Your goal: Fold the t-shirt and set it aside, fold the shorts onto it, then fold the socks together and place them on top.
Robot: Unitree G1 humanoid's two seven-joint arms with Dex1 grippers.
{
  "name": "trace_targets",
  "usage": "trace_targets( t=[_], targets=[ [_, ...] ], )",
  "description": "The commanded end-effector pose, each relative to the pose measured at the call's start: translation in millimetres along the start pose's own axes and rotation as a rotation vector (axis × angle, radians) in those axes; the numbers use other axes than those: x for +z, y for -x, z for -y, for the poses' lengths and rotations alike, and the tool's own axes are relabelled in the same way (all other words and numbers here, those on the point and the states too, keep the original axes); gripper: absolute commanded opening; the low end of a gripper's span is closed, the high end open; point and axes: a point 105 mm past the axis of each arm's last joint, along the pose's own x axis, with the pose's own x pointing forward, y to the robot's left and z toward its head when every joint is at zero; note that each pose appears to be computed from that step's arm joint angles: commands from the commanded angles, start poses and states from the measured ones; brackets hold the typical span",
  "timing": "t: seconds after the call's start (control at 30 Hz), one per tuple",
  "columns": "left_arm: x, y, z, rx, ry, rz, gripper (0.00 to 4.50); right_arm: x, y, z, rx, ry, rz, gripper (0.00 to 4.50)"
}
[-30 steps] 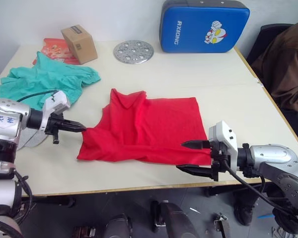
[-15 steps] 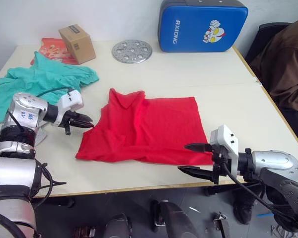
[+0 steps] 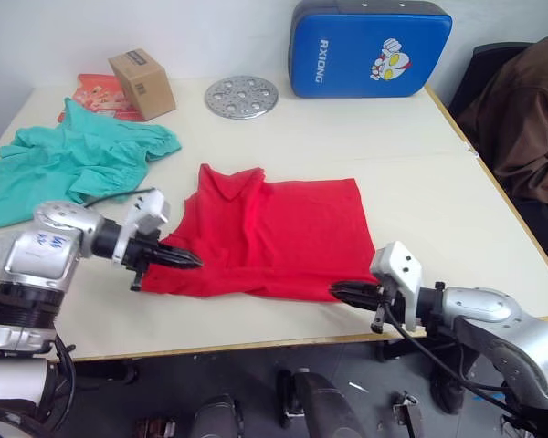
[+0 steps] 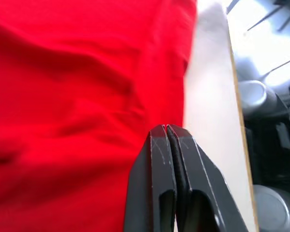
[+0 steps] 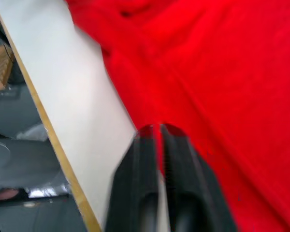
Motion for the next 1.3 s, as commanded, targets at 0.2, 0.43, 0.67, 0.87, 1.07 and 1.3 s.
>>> trace_targets(
  t=[0.2,0.43,0.67,0.87,1.07,1.3],
  targets=[
    [-42.3,12.9,-26.5,0.171,-0.027,-0.157,0.00,-41.5,17.6,23.9,-0.075,0.050,-0.142,0.02],
    [-57.4,43.7,-49.6,0.316,-0.038,-0.183,0.00,-49.9,60.8,37.7,-0.092,0.049,-0.206,0.02],
    [4.0,54.3,-33.1,0.225,-0.049,0.064,0.00,-2.0,68.8,27.7,-0.007,0.021,-0.049,0.02],
    [1.8,29.5,-3.0,0.102,-0.052,0.001,0.00,8.4,38.7,30.7,-0.041,0.014,-0.016,0.02],
    [-37.6,10.8,-31.0,0.236,-0.022,-0.117,0.00,-26.2,20.8,61.2,-0.191,0.024,-0.139,0.02],
    [-68.9,39.1,-39.7,0.351,0.035,-0.167,0.00,-36.9,61.7,88.5,-0.301,0.032,-0.211,0.02]
  ],
)
